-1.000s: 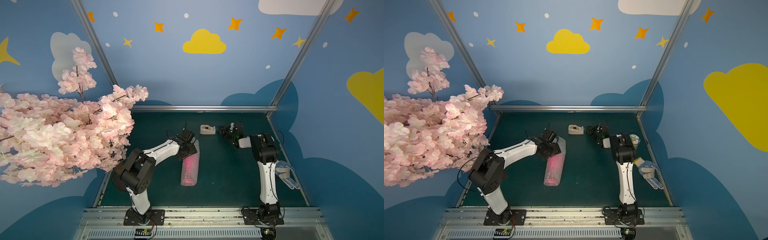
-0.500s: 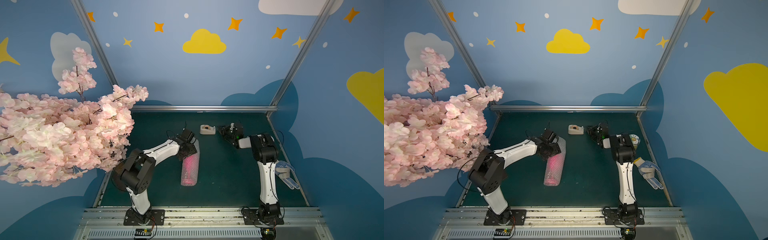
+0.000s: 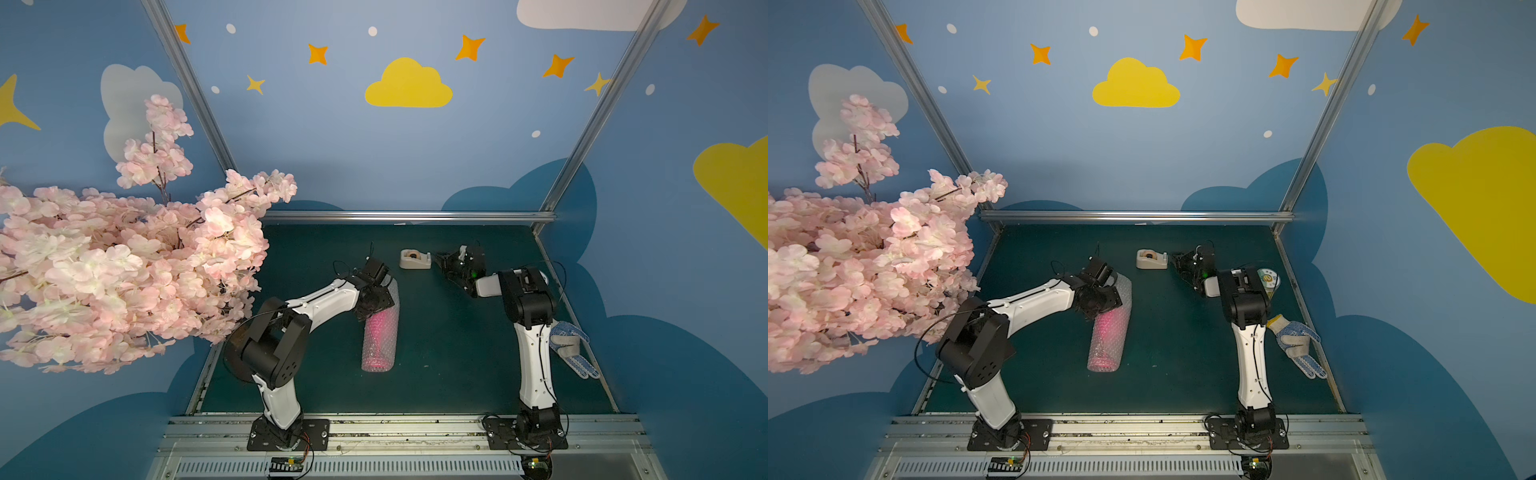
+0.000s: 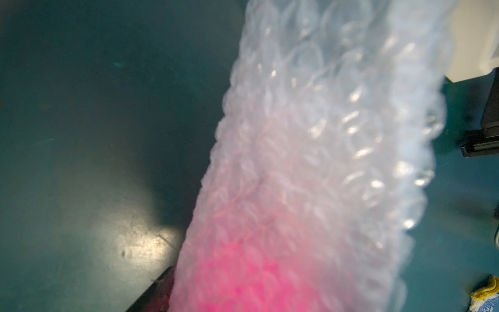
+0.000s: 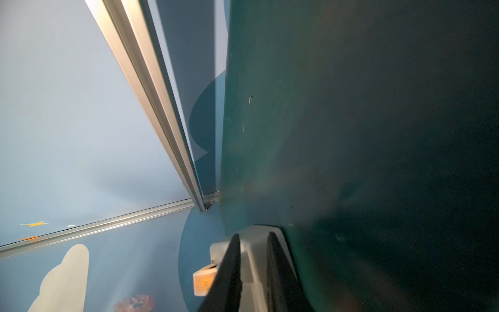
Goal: Wrap wine glasses in bubble wrap
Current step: Tear off the tape using the Tape Cutter, then stick the tape on the bubble wrap.
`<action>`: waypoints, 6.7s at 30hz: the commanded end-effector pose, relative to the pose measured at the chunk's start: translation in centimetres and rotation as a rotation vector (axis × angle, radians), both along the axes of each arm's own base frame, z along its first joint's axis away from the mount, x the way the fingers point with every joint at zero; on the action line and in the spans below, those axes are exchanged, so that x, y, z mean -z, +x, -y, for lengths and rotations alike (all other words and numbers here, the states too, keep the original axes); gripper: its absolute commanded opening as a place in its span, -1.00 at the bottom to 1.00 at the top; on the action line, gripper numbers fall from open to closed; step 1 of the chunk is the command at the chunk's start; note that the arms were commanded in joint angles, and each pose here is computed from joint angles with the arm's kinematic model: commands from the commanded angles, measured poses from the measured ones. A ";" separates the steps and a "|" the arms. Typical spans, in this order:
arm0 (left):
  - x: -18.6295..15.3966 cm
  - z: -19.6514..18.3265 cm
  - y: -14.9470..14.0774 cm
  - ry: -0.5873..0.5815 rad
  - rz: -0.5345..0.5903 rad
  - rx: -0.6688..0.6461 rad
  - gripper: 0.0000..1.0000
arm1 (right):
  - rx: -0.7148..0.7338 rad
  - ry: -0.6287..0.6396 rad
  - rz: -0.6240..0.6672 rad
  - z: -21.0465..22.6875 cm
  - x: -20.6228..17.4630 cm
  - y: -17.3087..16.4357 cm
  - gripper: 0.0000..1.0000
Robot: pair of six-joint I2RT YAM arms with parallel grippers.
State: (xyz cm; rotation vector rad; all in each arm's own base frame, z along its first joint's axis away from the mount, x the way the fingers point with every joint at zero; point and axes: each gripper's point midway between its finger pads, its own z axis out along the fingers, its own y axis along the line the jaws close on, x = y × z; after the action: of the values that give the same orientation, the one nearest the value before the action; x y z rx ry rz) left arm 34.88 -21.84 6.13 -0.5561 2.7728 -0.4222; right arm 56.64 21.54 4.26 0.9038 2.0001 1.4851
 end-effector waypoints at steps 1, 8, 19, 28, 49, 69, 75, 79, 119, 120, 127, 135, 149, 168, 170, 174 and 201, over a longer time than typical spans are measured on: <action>-0.2 -0.2 0.2 0.005 0.006 -0.011 0.56 | 0.001 0.019 0.053 -0.2 -2.5 0.0 -0.68; -0.2 -0.3 0.1 0.007 0.005 -0.012 0.56 | 0.007 0.020 0.052 -0.2 -2.5 -0.1 -0.88; -0.2 -0.3 0.1 0.011 0.007 -0.017 0.56 | 0.022 0.006 0.040 0.2 -2.2 -0.2 -1.00; -0.1 -0.4 0.0 0.014 0.005 -0.016 0.56 | 0.015 -0.044 0.028 0.3 -1.2 -0.2 -1.00; -0.2 -0.5 0.1 0.018 0.005 -0.011 0.56 | -0.030 -0.339 -0.063 0.8 0.2 -1.3 -1.00; 0.3 -0.6 -0.3 0.022 -0.009 -0.011 0.56 | -0.090 -0.480 -0.211 0.9 5.6 -2.8 -1.00; 0.3 -0.6 -0.2 0.024 -0.009 -0.011 0.56 | -0.084 -0.467 -0.228 1.1 6.7 -3.1 -1.00; 0.2 -0.5 -0.1 0.023 -0.006 -0.011 0.56 | -0.077 -0.472 -0.218 1.6 5.7 -3.1 -1.00; 0.6 -1.2 -1.0 -0.019 0.005 -0.142 0.56 | -0.247 -0.204 0.192 -10.4 -12.1 -27.6 -1.00; 0.5 -1.2 -1.1 -0.021 0.007 -0.150 0.56 | -0.256 -0.197 0.197 -11.0 -11.9 -28.0 -1.00; 0.7 -1.4 -1.7 -0.032 -0.018 -0.196 0.56 | -0.249 -0.076 0.274 -14.4 -10.5 -29.2 -1.00; 0.9 -1.5 -2.2 -0.043 -0.029 -0.218 0.56 | -0.272 -0.052 0.315 -16.4 -11.2 -29.8 -1.00; 1.4 -1.5 -2.2 -0.049 -0.041 -0.236 0.56 | -0.299 -0.068 0.321 -16.7 -12.7 -30.9 -1.00; 1.3 -1.1 -2.4 -0.082 -0.055 -0.253 0.56 | -0.318 -0.103 0.264 -17.9 -8.9 -30.6 -1.00; 1.4 -1.1 -2.5 -0.085 -0.062 -0.256 0.56 | -0.312 -0.111 0.256 -17.6 -8.5 -30.6 -1.00; 1.6 -1.1 -2.8 -0.097 -0.079 -0.271 0.56 | -0.300 -0.125 0.253 -17.1 -8.1 -30.7 -1.00; 1.9 -2.1 -3.2 -0.107 -0.091 -0.350 0.56 | -0.287 -0.196 0.229 -16.8 -6.2 -31.1 -1.00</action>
State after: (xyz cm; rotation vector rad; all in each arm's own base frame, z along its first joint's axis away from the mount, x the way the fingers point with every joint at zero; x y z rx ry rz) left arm 32.59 -20.87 4.39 -1.0848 2.6510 -0.5378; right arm 25.76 38.11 11.69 0.3793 2.0745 1.4719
